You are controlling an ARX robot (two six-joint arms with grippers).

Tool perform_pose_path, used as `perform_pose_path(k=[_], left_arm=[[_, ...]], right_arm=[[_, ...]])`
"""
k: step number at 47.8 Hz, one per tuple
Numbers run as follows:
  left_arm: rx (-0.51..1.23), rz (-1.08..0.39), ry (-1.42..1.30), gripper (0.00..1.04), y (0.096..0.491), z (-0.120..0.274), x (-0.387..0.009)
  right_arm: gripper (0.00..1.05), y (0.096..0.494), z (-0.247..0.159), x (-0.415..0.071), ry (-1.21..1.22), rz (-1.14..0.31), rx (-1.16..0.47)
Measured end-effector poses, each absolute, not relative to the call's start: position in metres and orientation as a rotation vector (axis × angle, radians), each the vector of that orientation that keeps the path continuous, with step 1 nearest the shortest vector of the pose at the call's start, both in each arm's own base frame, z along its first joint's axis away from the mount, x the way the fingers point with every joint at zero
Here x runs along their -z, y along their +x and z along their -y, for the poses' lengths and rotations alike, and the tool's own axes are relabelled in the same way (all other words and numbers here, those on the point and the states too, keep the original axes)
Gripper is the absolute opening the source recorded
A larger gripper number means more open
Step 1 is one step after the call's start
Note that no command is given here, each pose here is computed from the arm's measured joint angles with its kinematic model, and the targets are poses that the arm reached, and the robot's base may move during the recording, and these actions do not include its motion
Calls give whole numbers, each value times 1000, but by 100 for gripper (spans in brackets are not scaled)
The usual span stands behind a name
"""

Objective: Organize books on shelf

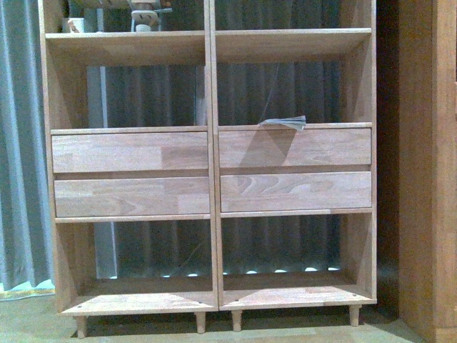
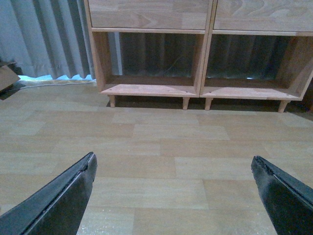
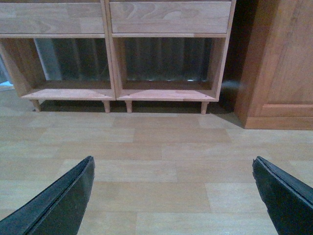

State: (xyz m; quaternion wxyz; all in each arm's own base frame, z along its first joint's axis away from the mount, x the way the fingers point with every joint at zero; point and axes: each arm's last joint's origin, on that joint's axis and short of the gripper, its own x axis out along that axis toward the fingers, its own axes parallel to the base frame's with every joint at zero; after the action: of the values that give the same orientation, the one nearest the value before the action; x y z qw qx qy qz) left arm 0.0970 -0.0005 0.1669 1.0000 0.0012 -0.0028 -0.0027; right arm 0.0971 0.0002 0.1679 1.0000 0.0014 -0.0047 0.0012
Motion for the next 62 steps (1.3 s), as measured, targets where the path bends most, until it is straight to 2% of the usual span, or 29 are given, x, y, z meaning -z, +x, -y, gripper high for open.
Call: perform_pose_path(k=[62], left_arm=[[5,6,2,97,97,0,-167]], right_arm=[[98,97,0,-168,3,9,-3]])
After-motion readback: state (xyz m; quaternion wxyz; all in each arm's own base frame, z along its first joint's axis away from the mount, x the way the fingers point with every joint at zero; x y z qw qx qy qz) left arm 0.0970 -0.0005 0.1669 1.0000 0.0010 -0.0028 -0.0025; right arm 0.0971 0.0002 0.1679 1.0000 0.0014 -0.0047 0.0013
